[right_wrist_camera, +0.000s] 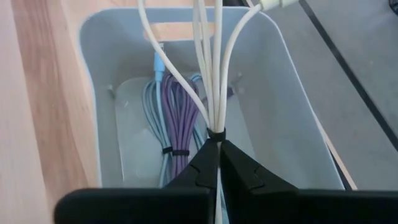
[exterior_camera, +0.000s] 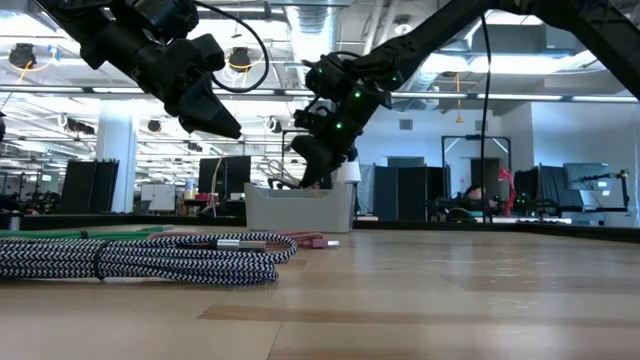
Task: Pick & Place USB Port
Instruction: Put the white charger cable into the gray bin, then put the pink charger cable into the gray bin
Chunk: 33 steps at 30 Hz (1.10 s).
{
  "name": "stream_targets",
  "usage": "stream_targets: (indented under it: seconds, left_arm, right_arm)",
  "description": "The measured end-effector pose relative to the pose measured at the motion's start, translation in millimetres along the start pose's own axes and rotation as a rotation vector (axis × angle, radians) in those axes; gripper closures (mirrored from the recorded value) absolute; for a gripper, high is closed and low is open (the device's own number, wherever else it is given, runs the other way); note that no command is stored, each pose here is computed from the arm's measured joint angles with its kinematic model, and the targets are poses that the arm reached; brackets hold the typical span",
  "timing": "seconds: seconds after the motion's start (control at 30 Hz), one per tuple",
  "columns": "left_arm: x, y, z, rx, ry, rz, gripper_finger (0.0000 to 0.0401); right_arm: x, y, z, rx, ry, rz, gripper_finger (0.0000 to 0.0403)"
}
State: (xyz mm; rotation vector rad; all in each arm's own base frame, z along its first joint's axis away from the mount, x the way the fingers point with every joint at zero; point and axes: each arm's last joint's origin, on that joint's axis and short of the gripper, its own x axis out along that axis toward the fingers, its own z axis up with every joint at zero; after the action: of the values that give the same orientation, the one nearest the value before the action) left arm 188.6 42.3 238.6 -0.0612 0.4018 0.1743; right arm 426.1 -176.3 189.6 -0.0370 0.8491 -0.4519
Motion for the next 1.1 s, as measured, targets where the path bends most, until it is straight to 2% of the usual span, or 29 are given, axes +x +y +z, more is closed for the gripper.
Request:
stream_targets:
  seconds: [0.27, 0.5, 0.7, 0.9, 1.1]
  left_arm:
    - [0, 0, 0, 0.0, 0.0, 0.0, 0.0265]
    - [0, 0, 0, 0.0, 0.0, 0.0, 0.0265]
    - [0, 0, 0, 0.0, 0.0, 0.0, 0.0265]
    - [0, 0, 0, 0.0, 0.0, 0.0, 0.0265]
    - [0, 0, 0, 0.0, 0.0, 0.0, 0.0265]
  right_arm:
    - [-10, 1, 13, 0.007, -0.068, -0.011, 0.0359]
    - [-27, 6, 33, -0.018, -0.037, 0.017, 0.0329]
    - [-59, 15, 58, -0.089, 0.022, 0.05, 0.0327]
    - [-91, 30, 75, -0.211, 0.06, 0.091, 0.0328]
    - [-109, 40, 73, -0.273, 0.168, 0.129, 0.0328]
